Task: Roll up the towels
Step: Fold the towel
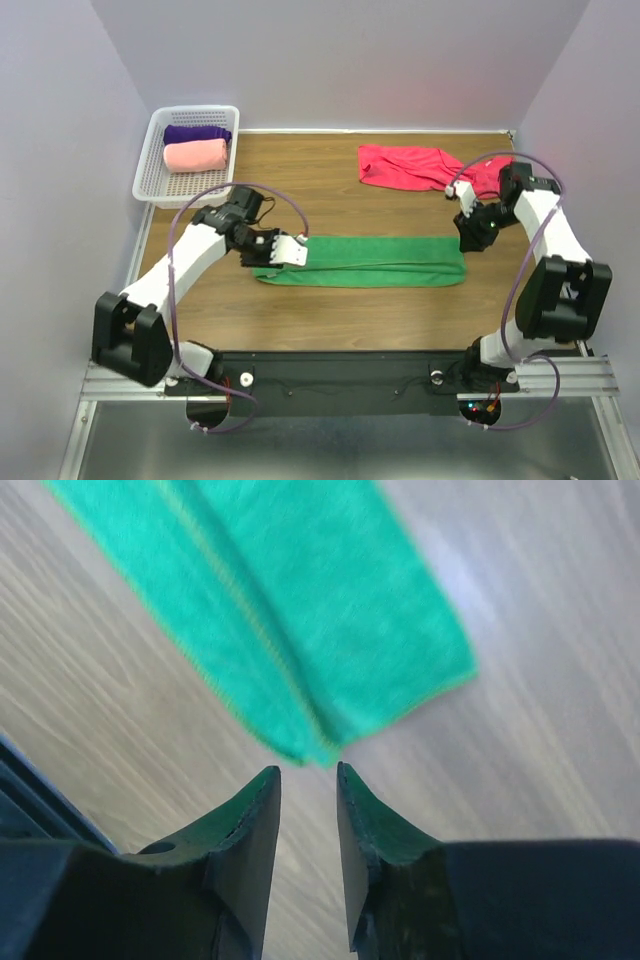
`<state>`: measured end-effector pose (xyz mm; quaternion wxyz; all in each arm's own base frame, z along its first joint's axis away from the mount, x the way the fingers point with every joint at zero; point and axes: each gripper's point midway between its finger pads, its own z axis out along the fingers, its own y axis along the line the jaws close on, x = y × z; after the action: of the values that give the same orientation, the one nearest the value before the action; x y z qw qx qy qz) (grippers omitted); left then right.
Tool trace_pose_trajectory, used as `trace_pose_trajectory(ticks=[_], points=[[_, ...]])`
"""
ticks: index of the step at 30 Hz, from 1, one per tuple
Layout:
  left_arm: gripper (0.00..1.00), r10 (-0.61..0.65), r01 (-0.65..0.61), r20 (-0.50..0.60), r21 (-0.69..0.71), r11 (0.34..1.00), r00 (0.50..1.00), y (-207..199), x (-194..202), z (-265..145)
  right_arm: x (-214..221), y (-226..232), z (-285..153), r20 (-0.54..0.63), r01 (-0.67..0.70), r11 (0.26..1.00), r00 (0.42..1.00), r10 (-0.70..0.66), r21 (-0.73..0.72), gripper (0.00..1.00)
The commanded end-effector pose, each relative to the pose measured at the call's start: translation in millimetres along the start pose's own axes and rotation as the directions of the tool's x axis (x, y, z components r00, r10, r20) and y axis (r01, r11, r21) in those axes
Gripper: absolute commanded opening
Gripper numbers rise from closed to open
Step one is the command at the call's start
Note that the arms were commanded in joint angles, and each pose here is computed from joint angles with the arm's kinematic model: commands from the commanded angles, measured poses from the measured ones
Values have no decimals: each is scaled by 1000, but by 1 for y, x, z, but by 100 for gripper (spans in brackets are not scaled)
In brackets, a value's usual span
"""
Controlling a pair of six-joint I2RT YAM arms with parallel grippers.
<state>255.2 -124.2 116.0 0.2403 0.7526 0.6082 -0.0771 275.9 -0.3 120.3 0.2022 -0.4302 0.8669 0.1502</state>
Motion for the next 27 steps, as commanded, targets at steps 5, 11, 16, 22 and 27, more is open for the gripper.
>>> trace_pose_trajectory(ticks=[5,11,16,22,27], points=[[42,-162,157,52,87,984,985,13,-57,52,-26,-20,26,40,-140,989,989,142,-57,31],[41,-144,146,35,-60,988,989,29,-76,88,-9,-15,49,-35,-195,978,981,193,-77,27],[43,-99,104,66,-80,991,993,35,-100,96,-7,-15,66,-53,-279,952,960,275,-123,30],[44,-113,118,124,-36,992,986,41,-141,111,-7,-4,67,-54,-256,947,967,250,-192,32],[45,-149,151,174,3,989,973,43,-157,113,-3,7,69,-90,-229,948,973,214,-219,33]])
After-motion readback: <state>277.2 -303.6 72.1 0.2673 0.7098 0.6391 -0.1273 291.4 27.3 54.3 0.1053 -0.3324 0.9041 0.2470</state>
